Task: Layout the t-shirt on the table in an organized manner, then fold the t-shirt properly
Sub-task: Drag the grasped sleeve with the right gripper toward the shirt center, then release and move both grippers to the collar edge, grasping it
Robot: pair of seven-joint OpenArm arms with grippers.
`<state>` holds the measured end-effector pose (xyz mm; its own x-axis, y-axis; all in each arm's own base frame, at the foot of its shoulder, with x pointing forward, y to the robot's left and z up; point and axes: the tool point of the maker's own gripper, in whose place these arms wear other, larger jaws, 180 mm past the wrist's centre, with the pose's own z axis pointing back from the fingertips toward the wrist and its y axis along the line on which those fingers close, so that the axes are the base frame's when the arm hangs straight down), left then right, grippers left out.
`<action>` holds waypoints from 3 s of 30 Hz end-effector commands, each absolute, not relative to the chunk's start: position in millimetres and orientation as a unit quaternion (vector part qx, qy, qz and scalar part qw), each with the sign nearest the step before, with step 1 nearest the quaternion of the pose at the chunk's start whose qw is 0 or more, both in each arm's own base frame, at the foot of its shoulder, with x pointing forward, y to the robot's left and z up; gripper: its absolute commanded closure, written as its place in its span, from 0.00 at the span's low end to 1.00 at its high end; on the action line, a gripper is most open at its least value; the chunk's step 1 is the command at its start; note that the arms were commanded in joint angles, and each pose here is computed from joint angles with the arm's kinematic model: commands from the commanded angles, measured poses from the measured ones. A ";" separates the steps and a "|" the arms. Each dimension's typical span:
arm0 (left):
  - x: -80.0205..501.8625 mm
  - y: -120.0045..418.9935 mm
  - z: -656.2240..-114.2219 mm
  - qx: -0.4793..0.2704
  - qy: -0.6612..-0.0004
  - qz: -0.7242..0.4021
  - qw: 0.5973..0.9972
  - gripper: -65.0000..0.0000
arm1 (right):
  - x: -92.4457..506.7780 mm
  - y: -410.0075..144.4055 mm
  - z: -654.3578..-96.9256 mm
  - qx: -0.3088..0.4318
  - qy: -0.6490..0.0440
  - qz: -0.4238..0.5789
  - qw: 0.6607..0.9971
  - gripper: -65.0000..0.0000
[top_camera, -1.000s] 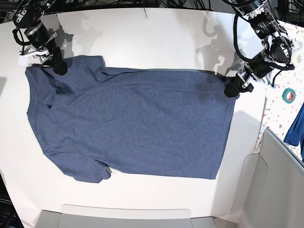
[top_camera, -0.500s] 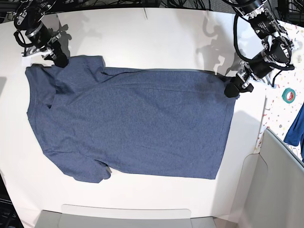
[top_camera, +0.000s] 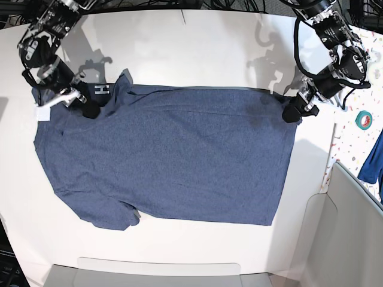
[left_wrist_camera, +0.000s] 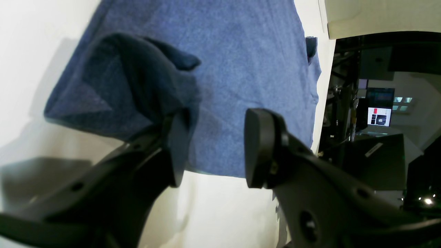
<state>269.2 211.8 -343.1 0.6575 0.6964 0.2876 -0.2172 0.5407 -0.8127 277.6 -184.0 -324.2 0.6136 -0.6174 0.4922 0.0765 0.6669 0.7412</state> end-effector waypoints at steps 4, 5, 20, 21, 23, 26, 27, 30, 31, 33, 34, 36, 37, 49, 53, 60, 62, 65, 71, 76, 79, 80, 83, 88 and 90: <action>274.0 212.2 -330.9 -0.399 -0.318 0.266 0.818 0.59 | 308.5 -178.8 -316.5 0.357 -0.397 -0.192 0.824 1.00; 274.0 212.2 -330.9 -0.399 -0.318 0.266 0.818 0.59 | 313.1 -176.1 -319.2 0.360 -0.392 -0.192 0.825 1.00; 274.0 212.3 -331.2 -0.398 -0.318 0.266 0.818 0.59 | 369.6 -143.1 -320.1 0.428 -0.362 -0.189 0.806 1.00; 274.0 212.3 -331.2 -0.398 -0.318 0.266 0.818 0.59 | 371.5 -143.0 -318.2 0.429 -0.364 -0.188 0.805 1.00; 274.0 212.3 -331.2 -0.398 -0.318 0.266 0.818 0.59 | 372.4 -143.0 -317.1 0.430 -0.365 -0.187 0.804 1.00; 274.0 212.3 -331.2 -0.398 -0.318 0.266 0.818 0.59 | 373.0 -141.9 -316.5 0.430 -0.366 -0.186 0.804 1.00; 273.5 212.3 -331.6 -0.398 -0.318 0.266 0.818 0.59 | 373.0 -141.9 -316.5 0.430 -0.366 -0.186 0.804 1.00; 273.5 212.3 -331.6 -0.398 -0.318 0.266 0.818 0.59 | 373.0 -142.0 -316.6 0.431 -0.365 -0.187 0.804 0.87; 273.5 212.3 -331.6 -0.398 -0.318 0.266 0.818 0.59 | 373.0 -142.0 -316.6 0.431 -0.365 -0.187 0.804 0.79; 273.5 212.3 -331.6 -0.398 -0.318 0.266 0.818 0.59 | 373.0 -142.0 -316.6 0.431 -0.365 -0.187 0.804 0.61; 273.5 212.3 -331.6 -0.398 -0.318 0.266 0.818 0.59 | 373.0 -142.0 -316.6 0.431 -0.365 -0.187 0.804 0.53; 273.5 212.3 -331.6 -0.398 -0.318 0.266 0.818 0.59 | 373.1 -141.6 -315.8 0.432 -0.366 -0.186 0.803 0.39; 273.5 212.3 -331.6 -0.398 -0.318 0.266 0.818 0.59 | 373.5 -141.7 -314.5 0.432 -0.368 -0.184 0.803 0.33; 274.9 228.0 -325.8 -0.387 -0.331 0.275 0.815 0.59 | 377.0 -153.5 -290.7 0.416 -0.404 -0.164 0.798 0.22; 274.6 231.4 -324.9 -0.383 -0.334 0.277 0.816 0.59 | 373.2 -158.2 -282.9 0.404 -0.418 -0.156 0.798 0.22; 264.4 274.1 -303.1 -0.345 -0.390 0.313 0.794 0.61 | 357.8 -182.6 -273.4 0.353 -0.441 -0.135 0.814 0.22; 262.3 282.1 -283.7 -0.324 -0.421 0.302 0.792 0.67 | 351.4 -191.1 -266.5 0.330 -0.452 -0.123 0.820 0.23; 265.0 280.0 -249.5 -0.291 -0.462 0.255 0.798 0.81 | 343.5 -203.9 -254.0 0.292 -0.469 -0.101 0.827 0.23; 284.9 219.0 -259.2 -0.294 -0.413 0.148 0.849 0.99 | 330.7 -228.3 -236.0 0.135 -0.500 -0.061 0.853 0.30; 294.5 145.4 -299.8 -0.244 -0.348 0.003 0.905 1.00 | 328.0 -229.6 -256.4 0.017 -0.473 -0.005 0.881 0.78; 292.6 132.0 -322.8 -0.168 -0.332 -0.075 0.925 1.00 | 325.1 -225.9 -271.7 -0.024 -0.463 0.013 0.886 1.00; 293.2 131.8 -328.5 -0.139 -0.332 -0.092 0.928 1.00 | 323.2 -227.0 -277.8 -0.043 -0.456 0.019 0.889 1.00; 290.7 140.0 -342.1 -0.073 -0.329 -0.110 0.935 1.00 | 322.4 -229.6 -287.6 -0.086 -0.443 0.042 0.891 1.00; 288.6 155.5 -359.7 -0.014 -0.313 -0.107 0.944 0.99 | 317.1 -236.6 -303.3 -0.137 -0.416 0.067 0.897 1.00; 285.1 159.6 -372.7 -0.014 -0.295 -0.102 0.950 0.99 | 314.5 -241.6 -308.9 -0.153 -0.403 0.069 0.900 1.00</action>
